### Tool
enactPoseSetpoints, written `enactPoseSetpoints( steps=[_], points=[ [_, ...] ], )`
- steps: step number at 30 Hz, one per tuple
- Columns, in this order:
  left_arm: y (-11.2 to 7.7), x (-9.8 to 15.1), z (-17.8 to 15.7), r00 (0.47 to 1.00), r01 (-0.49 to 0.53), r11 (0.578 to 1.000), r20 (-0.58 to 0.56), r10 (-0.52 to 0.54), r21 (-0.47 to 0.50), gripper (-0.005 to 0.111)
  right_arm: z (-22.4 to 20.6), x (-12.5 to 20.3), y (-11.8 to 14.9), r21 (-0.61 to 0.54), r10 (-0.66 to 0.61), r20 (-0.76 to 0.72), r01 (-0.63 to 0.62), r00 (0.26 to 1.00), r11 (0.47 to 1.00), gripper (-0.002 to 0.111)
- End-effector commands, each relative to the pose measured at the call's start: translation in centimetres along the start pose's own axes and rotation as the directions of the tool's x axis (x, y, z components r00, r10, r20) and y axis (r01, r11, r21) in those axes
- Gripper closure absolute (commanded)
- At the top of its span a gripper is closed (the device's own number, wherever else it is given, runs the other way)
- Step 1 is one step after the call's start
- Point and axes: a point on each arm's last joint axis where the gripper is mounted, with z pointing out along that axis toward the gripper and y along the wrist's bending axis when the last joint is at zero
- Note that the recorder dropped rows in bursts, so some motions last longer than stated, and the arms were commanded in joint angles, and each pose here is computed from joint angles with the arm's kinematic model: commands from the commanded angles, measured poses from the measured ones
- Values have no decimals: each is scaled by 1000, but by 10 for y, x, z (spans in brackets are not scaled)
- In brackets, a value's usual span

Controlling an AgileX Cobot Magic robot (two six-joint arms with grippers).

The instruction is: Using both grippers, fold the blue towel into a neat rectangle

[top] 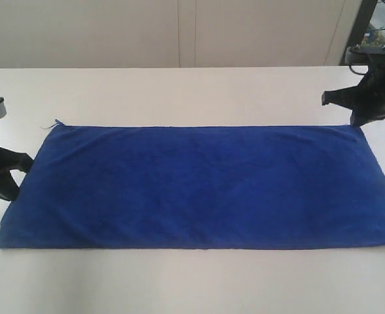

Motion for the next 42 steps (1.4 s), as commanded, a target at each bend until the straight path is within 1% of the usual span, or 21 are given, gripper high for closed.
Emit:
enactPoseSetpoints(
  steps=[1, 4, 7, 10, 17, 22, 27, 33, 36, 42],
  points=[
    [-7, 1, -24, 997, 37, 999, 73, -37, 2, 107, -45, -2, -5, 5, 3, -6, -3, 1000, 1000, 108],
    [-11, 10, -42, 996, 32, 999, 81, -30, -27, 107, -67, 4, -6, 8, -19, -52, 19, 998, 1000, 108],
    [-15, 24, -60, 997, 10, 998, 75, -6, -58, 107, -87, 9, -6, -1, -12, -91, 12, 996, 1000, 108],
    [-19, 41, -73, 996, -9, 997, 86, 15, -73, 107, -104, 19, -6, -6, -9, -84, 8, 996, 1000, 108],
    [-31, 88, -91, 990, -29, 997, 134, 39, -75, 107, -129, 60, -8, -9, -17, -73, 16, 997, 1000, 108],
    [-37, 121, -101, 975, -43, 995, 215, 61, -87, 107, -140, 83, -10, -10, -17, -50, 16, 999, 1000, 108],
    [-43, 143, -112, 949, -43, 994, 308, 72, -98, 107, -136, 96, -10, -15, -25, -69, 24, 997, 1000, 108],
    [-47, 155, -121, 919, -64, 991, 380, 105, -119, 107, -126, 96, -7, -42, -54, -62, 51, 997, 998, 108],
    [-47, 156, -122, 917, -65, 991, 385, 107, -120, 107, -119, 95, -8, -41, -58, -75, 55, 995, 998, 108],
    [-47, 156, -122, 914, -65, 990, 390, 108, -121, 107, -87, 93, -23, -23, -18, -118, 16, 993, 1000, 108]
  ],
)
